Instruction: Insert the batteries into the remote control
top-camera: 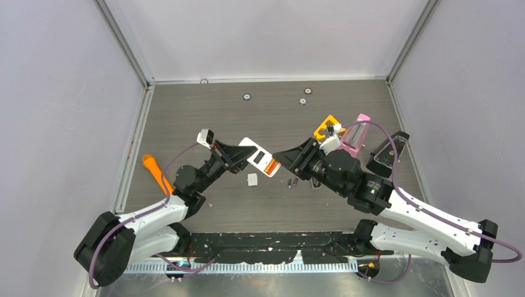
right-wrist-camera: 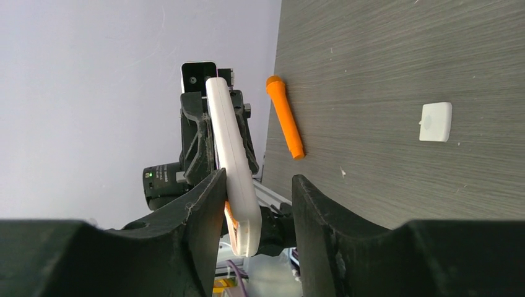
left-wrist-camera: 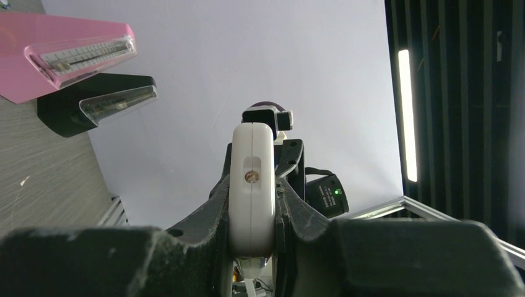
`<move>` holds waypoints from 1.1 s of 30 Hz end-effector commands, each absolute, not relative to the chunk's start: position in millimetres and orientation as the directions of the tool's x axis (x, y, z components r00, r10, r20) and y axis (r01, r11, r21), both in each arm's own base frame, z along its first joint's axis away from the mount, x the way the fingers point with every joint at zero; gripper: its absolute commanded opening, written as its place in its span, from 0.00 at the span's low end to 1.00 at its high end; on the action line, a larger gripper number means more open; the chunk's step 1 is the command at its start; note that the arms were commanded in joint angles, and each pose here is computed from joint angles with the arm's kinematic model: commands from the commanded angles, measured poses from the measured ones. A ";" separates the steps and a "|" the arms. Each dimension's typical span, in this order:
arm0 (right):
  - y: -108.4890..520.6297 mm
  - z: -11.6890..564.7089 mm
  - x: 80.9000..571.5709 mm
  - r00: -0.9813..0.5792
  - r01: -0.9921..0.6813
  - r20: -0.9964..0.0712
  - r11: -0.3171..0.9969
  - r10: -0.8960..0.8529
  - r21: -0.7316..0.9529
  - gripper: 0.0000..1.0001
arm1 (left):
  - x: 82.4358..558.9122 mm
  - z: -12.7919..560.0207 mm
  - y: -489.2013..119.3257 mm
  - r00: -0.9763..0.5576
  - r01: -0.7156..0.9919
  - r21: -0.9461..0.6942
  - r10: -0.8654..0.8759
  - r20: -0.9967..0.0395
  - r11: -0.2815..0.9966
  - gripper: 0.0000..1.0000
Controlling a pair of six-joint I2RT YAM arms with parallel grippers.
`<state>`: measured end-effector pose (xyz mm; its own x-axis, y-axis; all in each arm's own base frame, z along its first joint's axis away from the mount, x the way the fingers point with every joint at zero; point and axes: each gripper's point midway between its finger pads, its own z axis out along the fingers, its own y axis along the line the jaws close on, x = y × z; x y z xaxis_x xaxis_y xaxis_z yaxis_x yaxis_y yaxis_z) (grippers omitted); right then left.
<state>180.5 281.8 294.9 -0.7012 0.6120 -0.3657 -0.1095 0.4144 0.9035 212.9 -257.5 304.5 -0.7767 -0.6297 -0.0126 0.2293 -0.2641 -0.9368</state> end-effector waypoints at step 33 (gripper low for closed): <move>281.4 233.1 162.1 -0.477 -0.343 -0.878 0.910 0.043 0.231 0.48 | 231.2 330.0 -205.6 -0.609 0.034 -0.876 -0.705 0.363 -0.480 0.00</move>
